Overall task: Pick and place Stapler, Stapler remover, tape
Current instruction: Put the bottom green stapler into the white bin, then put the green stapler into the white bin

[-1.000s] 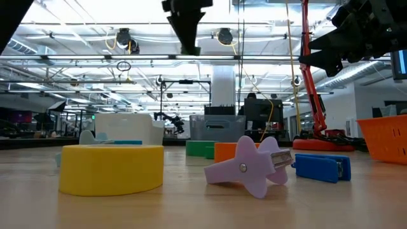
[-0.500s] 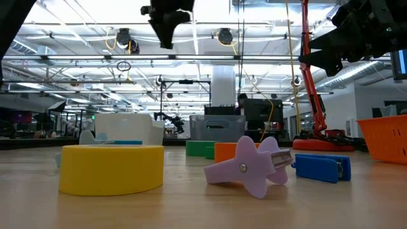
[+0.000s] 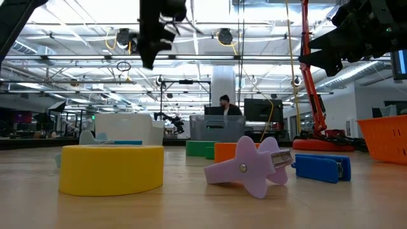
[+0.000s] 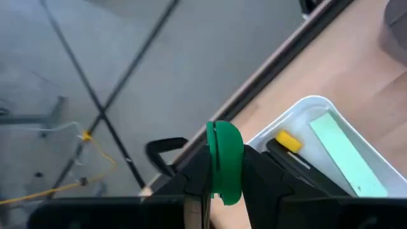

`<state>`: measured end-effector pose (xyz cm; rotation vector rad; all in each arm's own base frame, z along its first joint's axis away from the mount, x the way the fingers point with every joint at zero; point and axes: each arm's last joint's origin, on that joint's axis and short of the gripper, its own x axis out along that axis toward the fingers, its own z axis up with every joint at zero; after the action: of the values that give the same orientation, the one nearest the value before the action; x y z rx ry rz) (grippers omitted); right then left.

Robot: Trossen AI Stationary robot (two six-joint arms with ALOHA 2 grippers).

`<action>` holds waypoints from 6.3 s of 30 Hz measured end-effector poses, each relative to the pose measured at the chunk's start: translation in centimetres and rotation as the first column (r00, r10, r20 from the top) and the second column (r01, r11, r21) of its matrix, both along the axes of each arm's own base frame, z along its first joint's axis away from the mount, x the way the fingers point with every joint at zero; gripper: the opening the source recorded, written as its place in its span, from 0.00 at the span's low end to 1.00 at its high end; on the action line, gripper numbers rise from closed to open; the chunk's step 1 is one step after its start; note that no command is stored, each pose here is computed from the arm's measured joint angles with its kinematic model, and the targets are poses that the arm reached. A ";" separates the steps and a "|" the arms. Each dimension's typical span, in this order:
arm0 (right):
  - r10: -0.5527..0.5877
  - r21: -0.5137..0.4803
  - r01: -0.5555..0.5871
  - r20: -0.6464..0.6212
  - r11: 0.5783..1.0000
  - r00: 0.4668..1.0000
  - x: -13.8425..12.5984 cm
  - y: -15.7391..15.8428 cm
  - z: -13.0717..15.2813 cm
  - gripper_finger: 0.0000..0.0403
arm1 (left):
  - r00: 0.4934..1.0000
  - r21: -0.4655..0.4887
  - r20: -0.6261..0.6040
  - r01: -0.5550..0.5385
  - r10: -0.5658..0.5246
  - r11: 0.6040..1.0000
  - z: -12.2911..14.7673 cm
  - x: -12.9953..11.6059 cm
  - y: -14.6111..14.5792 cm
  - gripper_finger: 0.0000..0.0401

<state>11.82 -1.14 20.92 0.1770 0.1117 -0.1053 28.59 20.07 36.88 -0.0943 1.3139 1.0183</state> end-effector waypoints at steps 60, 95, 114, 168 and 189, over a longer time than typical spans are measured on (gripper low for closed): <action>0.000 0.000 0.000 0.000 1.000 1.000 0.0 0.0 0.0 0.60 | 0.985 -0.312 0.161 0.105 -0.056 0.944 -18.1 -1.3 2.6 0.17; 0.000 0.000 0.000 0.000 1.000 1.000 0.0 0.0 0.0 0.60 | 0.989 -0.334 0.128 0.108 -0.068 0.937 -16.8 -2.1 1.9 0.40; 0.000 0.000 0.000 0.000 1.000 1.000 0.0 0.0 0.0 0.60 | 0.847 -0.260 0.489 0.370 -0.209 0.892 -7.1 -0.1 -12.9 0.39; 0.001 0.000 -0.001 -0.004 1.000 1.000 0.0 0.0 0.0 0.60 | 0.573 -0.190 0.308 0.819 -0.759 0.541 -18.3 13.2 -25.8 0.39; 0.000 0.000 0.000 0.000 1.000 1.000 0.0 0.0 0.0 0.60 | 0.463 -0.187 0.239 0.884 -0.853 0.428 -20.5 13.8 -26.2 0.39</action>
<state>11.82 -1.14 20.91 0.1770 0.1119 -0.1049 42.41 -6.14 16.42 0.3066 1.1532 -0.1098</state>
